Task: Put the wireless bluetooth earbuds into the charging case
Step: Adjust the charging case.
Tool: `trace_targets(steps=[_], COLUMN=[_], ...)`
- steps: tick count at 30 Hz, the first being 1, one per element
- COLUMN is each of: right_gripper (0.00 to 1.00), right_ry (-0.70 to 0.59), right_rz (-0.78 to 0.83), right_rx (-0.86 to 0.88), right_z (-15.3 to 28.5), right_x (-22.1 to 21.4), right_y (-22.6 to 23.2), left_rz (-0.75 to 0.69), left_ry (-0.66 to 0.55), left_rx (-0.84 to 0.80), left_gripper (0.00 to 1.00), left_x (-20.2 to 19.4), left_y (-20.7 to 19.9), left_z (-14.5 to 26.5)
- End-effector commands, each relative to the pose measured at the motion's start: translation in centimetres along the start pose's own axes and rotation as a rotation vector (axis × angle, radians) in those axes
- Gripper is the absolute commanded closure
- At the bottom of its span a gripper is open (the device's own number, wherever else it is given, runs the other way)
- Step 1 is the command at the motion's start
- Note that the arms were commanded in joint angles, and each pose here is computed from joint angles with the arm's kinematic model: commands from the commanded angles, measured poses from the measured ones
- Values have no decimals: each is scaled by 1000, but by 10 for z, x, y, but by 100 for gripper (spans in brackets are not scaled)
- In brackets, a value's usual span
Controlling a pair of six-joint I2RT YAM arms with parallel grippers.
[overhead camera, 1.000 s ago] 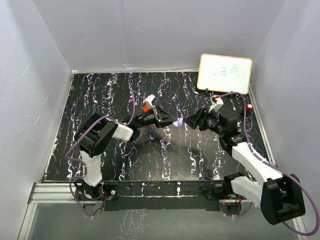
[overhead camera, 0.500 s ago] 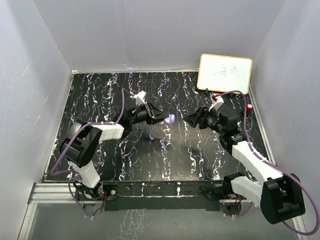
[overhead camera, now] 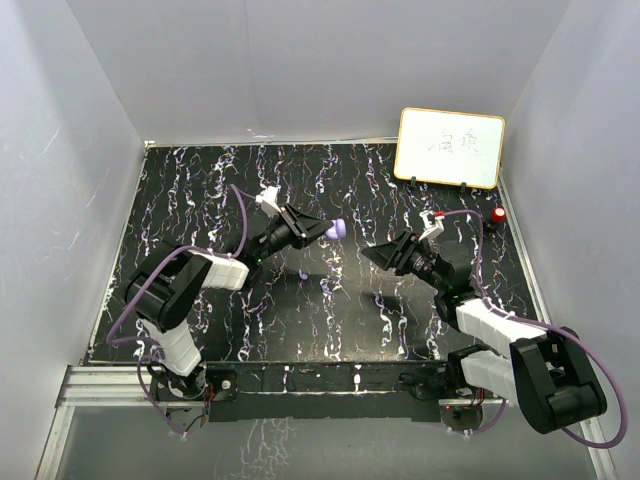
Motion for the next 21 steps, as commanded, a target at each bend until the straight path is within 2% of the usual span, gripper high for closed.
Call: trace_targets(steps=[1,11,13,21], right_gripper=[43,43,42,42], right_ry=[-108,-73,-83,-70], right_rz=[84,150,170,191], right_rx=[95,22,42,63], right_z=[-2,-3,-10,-21], right_x=[28,31,45,57], right_y=[25,16,25,31], left_rz=[21,98,89,99], left_ry=[8,65,86,218], left_rx=[-149,-107,-103,-147], left_gripper=[100,100,100,100], left_x=[-2,-15,-17,-37], left_y=[-31,-16,-16,-24], left_z=[-14,-11,-11,-12])
Point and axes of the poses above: each gripper's point midway between its finger pads, its own z axis back along the fingers, its own y axis along the line the jaws close on, x = y × z, the point moved 1 cm from there along z, back along the fingers, and after that the axes turned 9 degrees about z, right-handed, at the moved point
